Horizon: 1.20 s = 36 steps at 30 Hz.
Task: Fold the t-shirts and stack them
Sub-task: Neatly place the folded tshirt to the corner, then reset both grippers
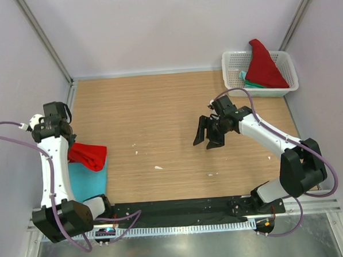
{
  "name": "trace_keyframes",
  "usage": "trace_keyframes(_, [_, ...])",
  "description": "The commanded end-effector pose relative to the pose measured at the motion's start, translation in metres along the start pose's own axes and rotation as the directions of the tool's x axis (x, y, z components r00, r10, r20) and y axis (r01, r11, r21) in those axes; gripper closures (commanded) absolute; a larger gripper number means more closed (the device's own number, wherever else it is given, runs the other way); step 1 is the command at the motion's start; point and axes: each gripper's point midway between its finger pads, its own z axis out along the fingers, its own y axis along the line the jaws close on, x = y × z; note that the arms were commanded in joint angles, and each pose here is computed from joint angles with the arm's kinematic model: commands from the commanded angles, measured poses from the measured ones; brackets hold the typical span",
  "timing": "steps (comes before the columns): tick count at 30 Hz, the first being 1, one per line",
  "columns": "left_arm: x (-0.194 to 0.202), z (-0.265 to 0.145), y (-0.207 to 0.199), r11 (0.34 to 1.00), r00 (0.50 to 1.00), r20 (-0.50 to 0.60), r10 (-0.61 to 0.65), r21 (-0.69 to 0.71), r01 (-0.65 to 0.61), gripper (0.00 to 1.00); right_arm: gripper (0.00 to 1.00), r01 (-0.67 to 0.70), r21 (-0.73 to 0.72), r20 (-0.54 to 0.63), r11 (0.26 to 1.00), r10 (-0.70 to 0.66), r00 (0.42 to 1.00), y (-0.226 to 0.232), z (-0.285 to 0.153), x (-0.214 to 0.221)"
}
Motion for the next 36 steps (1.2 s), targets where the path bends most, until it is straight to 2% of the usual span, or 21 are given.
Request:
trace_keyframes(1, [-0.013,-0.001,0.012,1.000,0.997,0.082,-0.006,-0.030,0.008,1.00,0.30,0.026,-0.024,0.006,0.999,-0.026,1.000,0.004,-0.005,0.004])
trace_keyframes(15, [0.006,0.025,0.053,0.982,0.995,0.082,0.054,-0.185,-0.038,1.00,0.30,0.027,-0.016,-0.024,1.000,-0.028,0.999,-0.004,-0.002,0.014])
trace_keyframes(19, [0.011,0.033,0.072,0.962,0.995,0.073,0.066,-0.268,-0.044,1.00,0.30,0.035,-0.015,-0.027,0.999,-0.035,0.999,-0.004,-0.002,0.015])
trace_keyframes(20, [0.010,0.032,0.073,0.962,0.996,0.079,0.050,-0.272,-0.027,0.87,0.30,0.038,-0.012,-0.029,0.999,-0.039,0.999,-0.005,-0.002,0.016])
trace_keyframes(21, [0.008,0.031,0.076,0.958,0.995,0.087,0.042,-0.287,-0.015,0.71,0.30,0.040,-0.012,-0.029,0.999,-0.040,0.999,-0.005,-0.002,0.016])
trace_keyframes(22, [0.003,0.027,0.080,0.950,0.994,0.104,0.038,-0.313,-0.004,0.49,0.30,0.039,-0.011,-0.030,0.999,-0.040,0.999,-0.005,-0.003,0.016])
trace_keyframes(23, [-0.005,0.024,0.084,0.942,0.991,0.128,0.040,-0.334,0.005,0.36,0.29,0.040,-0.008,-0.030,0.999,-0.040,0.999,-0.006,-0.002,0.016])
trace_keyframes(25, [-0.027,0.005,0.075,0.952,0.987,0.162,0.000,-0.302,0.049,0.31,0.29,0.044,-0.004,-0.030,0.999,-0.044,0.999,-0.007,-0.004,0.016])
trace_keyframes(27, [-0.034,-0.008,0.051,0.978,0.988,0.143,-0.054,-0.191,0.081,0.18,0.29,0.044,-0.001,-0.028,0.999,-0.044,0.999,-0.009,-0.004,0.015])
trace_keyframes(28, [-0.044,-0.023,0.030,0.987,0.981,0.162,-0.107,-0.098,0.124,0.01,0.29,0.039,0.002,-0.032,0.999,-0.039,0.999,-0.010,-0.004,0.015])
trace_keyframes(31, [-0.035,-0.049,-0.032,0.978,0.978,0.137,-0.157,0.157,0.135,0.00,0.29,0.033,0.004,-0.027,0.999,-0.033,0.999,-0.010,-0.004,0.012])
trace_keyframes(32, [-0.029,-0.051,-0.047,0.972,0.982,0.120,-0.146,0.202,0.120,0.00,0.29,0.027,-0.001,-0.028,1.000,-0.027,0.999,-0.009,-0.003,0.012])
trace_keyframes(36, [0.029,-0.061,-0.112,0.936,1.000,0.012,0.026,0.351,-0.028,0.02,0.29,0.004,-0.008,-0.035,1.000,-0.004,0.999,-0.009,0.000,0.011])
